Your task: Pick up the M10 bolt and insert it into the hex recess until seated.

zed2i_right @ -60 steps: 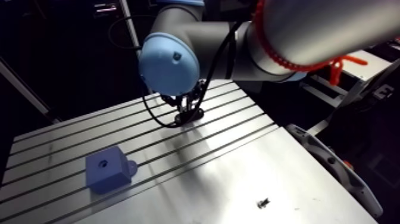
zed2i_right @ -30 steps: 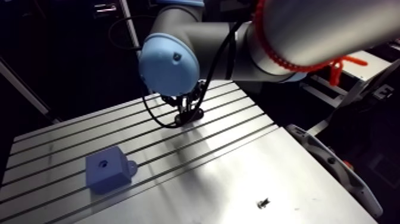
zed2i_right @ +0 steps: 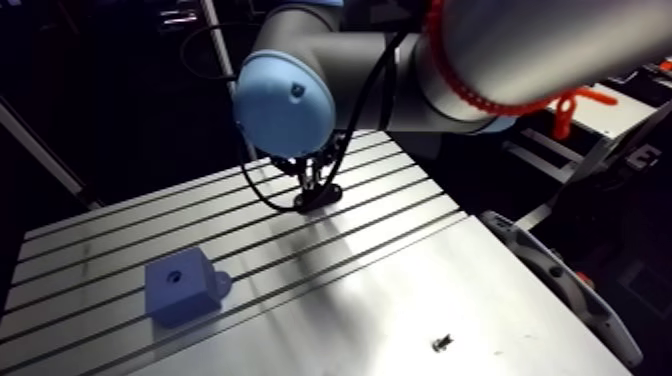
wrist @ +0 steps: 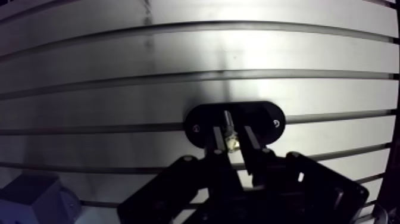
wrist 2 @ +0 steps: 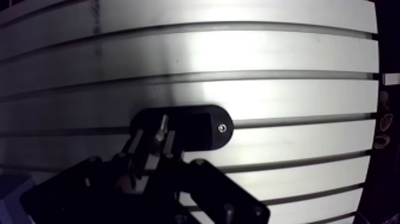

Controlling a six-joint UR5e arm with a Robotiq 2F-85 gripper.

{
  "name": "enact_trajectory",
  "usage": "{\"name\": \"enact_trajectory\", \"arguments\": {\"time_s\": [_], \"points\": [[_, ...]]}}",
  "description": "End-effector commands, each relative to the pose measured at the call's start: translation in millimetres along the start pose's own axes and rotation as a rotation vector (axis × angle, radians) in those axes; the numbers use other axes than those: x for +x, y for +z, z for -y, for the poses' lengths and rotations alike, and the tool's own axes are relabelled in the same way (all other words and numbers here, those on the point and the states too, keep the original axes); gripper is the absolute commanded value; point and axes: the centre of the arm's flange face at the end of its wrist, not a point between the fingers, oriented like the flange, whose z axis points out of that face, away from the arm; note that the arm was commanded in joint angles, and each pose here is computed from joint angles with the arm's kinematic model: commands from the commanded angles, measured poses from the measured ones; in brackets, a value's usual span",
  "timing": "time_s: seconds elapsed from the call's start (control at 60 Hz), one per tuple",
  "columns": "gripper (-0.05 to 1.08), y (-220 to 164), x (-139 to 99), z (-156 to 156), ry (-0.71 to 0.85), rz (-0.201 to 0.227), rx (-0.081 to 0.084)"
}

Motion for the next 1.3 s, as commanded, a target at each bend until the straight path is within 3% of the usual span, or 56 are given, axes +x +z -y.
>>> {"name": "enact_trajectory", "arguments": {"time_s": [0.017,0.233,0.317,0.45,0.6,0.7,0.8,0.883,0.983,1.033,1.167,1.3], "points": [[0.82,-23,5,3,-0.007,-0.018,-0.007],[0.84,-76,17,11,-0.021,-0.054,-0.019],[0.84,-91,21,15,-0.035,-0.051,-0.016],[0.84,-121,21,34,-0.079,0.001,0.009],[0.84,-151,21,58,-0.212,0.016,0.017],[0.84,-168,16,66,-0.318,0.062,0.028],[0.85,-177,15,78,-0.408,0.081,0.044],[0.85,-180,16,88,-0.461,0.091,0.047],[0.85,-178,13,118,-0.6,0.131,0.059],[0.85,-178,12,127,-0.642,0.138,0.057],[0.86,-174,9,150,-0.734,0.178,0.032],[0.86,-168,6,166,-0.769,0.219,0.029]]}}
